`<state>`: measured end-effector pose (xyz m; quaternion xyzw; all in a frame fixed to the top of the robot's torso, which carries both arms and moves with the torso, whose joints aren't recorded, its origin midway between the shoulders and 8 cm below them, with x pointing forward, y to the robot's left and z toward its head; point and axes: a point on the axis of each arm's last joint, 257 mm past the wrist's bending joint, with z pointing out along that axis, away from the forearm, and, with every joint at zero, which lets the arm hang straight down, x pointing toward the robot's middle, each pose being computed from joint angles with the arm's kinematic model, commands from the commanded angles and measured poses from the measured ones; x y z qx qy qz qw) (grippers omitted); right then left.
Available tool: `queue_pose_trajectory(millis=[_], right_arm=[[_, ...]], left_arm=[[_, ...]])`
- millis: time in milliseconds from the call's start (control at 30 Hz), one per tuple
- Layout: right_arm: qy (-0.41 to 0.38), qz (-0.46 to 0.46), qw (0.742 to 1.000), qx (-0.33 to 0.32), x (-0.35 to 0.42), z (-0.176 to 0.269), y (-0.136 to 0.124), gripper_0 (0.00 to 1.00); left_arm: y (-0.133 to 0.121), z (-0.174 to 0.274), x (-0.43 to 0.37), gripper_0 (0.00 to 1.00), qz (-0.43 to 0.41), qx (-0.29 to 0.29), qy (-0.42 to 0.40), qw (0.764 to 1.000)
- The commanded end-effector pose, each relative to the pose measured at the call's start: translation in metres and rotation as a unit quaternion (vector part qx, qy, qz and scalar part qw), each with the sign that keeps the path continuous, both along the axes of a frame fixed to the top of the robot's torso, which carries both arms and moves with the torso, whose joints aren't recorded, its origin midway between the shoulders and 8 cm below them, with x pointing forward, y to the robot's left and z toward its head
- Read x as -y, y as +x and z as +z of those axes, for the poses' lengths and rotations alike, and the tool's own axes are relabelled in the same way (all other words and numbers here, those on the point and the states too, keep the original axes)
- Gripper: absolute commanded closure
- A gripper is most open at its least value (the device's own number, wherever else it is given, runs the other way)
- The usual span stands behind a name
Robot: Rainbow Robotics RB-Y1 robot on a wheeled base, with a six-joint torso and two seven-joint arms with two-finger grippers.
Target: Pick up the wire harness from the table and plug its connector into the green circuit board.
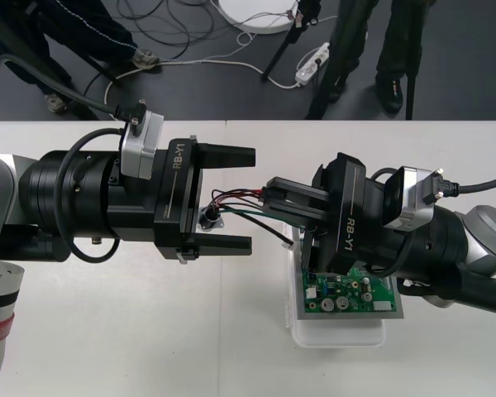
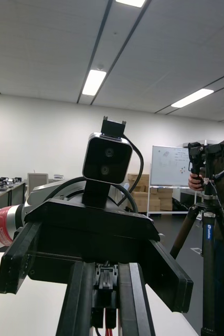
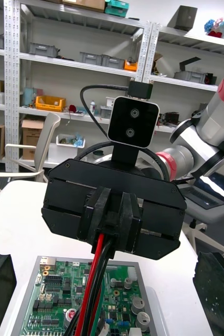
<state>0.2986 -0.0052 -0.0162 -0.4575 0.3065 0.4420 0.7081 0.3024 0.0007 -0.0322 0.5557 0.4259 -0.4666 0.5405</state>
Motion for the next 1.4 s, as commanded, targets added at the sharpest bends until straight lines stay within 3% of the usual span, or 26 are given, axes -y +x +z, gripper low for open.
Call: queue_pose_trajectory(millis=[33, 100, 133, 1067, 1167, 1200, 1233, 1267, 1300, 1400], right_arm=[[0.015, 0.020, 0.999, 0.020, -0.0085, 0.0176, -0.0132, 1.00], [0.015, 0.020, 0.999, 0.020, -0.0085, 0.0176, -0.0132, 1.00], [0.015, 0.021, 0.999, 0.020, -0.0085, 0.0176, -0.0136, 1.00], [0.014, 0.022, 1.000, 0.015, -0.0080, 0.0166, -0.0131, 1.00], [0.018, 0.022, 1.000, 0.008, -0.0059, 0.0188, -0.0115, 0.41], [0.018, 0.020, 1.000, 0.008, -0.0058, 0.0183, -0.0106, 0.33], [0.019, 0.021, 1.000, 0.007, -0.0058, 0.0190, -0.0111, 0.33], [0.018, 0.021, 1.000, 0.007, -0.0059, 0.0183, -0.0109, 0.10], [0.017, 0.019, 1.000, 0.006, -0.0055, 0.0183, -0.0097, 0.02], [0.012, 0.018, 1.000, 0.006, -0.0042, 0.0165, -0.0093, 0.00]], left_arm=[[-0.0043, 0.0281, 0.0021, 0.16, -0.002, 0.065, -0.028, 0.998], [-0.0045, 0.0284, 0.0020, 0.84, -0.002, 0.065, -0.029, 0.997], [-0.0050, 0.0285, 0.0018, 1.00, -0.003, 0.064, -0.030, 0.997], [-0.0090, 0.0310, 0.0046, 1.00, -0.011, 0.060, -0.036, 0.997], [-0.0086, 0.0318, 0.0041, 1.00, -0.010, 0.059, -0.037, 0.997], [-0.0086, 0.0318, 0.0041, 1.00, -0.010, 0.059, -0.037, 0.997], [-0.0085, 0.0309, 0.0039, 1.00, -0.010, 0.058, -0.037, 0.998], [-0.0086, 0.0314, 0.0040, 1.00, -0.010, 0.058, -0.037, 0.998], [-0.0082, 0.0311, 0.0039, 1.00, -0.009, 0.058, -0.037, 0.998], [-0.0085, 0.0309, 0.0039, 1.00, -0.010, 0.059, -0.037, 0.998]])
